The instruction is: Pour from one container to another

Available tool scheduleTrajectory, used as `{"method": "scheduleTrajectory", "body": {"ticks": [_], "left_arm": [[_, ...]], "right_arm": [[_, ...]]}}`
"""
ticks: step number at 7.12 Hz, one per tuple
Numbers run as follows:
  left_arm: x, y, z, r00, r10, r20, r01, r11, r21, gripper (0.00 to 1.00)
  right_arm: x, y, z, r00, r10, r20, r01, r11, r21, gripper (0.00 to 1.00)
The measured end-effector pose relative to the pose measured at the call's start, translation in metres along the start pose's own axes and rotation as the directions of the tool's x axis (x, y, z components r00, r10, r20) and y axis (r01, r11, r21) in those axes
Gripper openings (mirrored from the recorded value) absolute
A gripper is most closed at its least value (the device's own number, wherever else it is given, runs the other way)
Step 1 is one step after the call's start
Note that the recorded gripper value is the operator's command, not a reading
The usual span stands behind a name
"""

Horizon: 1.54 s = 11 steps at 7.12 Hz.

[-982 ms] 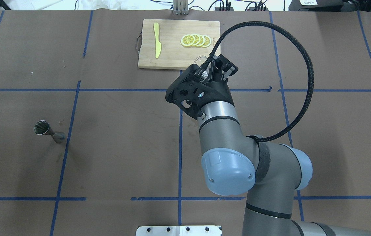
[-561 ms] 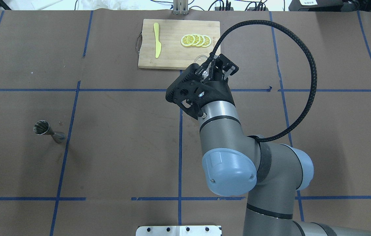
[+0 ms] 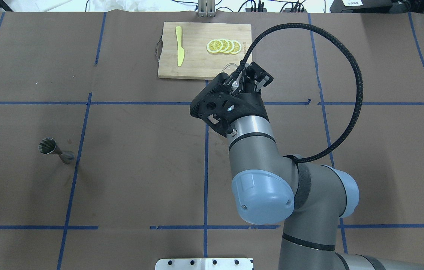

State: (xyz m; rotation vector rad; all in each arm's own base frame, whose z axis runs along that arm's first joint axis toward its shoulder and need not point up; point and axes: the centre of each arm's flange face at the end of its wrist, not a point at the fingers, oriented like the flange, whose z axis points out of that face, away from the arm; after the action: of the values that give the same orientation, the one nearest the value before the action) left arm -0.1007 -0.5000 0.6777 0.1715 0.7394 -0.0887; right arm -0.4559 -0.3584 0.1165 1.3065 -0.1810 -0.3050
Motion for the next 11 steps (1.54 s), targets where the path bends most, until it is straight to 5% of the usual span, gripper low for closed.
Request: {"method": "scheduleTrajectory", "body": {"ticks": [3,6,11], "left_arm": [[0.001,-0.001,-0.001,1.000,0.006,-0.001,-0.006,1.000,0.003,1.00],[0.002,-0.001,-0.001,1.000,0.009,-0.001,-0.009,1.000,0.005,1.00],[0.003,-0.001,-0.002,1.000,0.013,-0.001,-0.013,1.000,0.005,1.00]], "right_arm": [[0.006,0.037,0.005,0.998,0.063,0.021,-0.064,0.997,0.039,0.00],[0.008,0.076,0.014,0.981,0.192,0.014,-0.192,0.981,0.011,0.00],[0.018,0.175,0.031,0.900,0.431,-0.058,-0.434,0.898,-0.068,0.00]]}}
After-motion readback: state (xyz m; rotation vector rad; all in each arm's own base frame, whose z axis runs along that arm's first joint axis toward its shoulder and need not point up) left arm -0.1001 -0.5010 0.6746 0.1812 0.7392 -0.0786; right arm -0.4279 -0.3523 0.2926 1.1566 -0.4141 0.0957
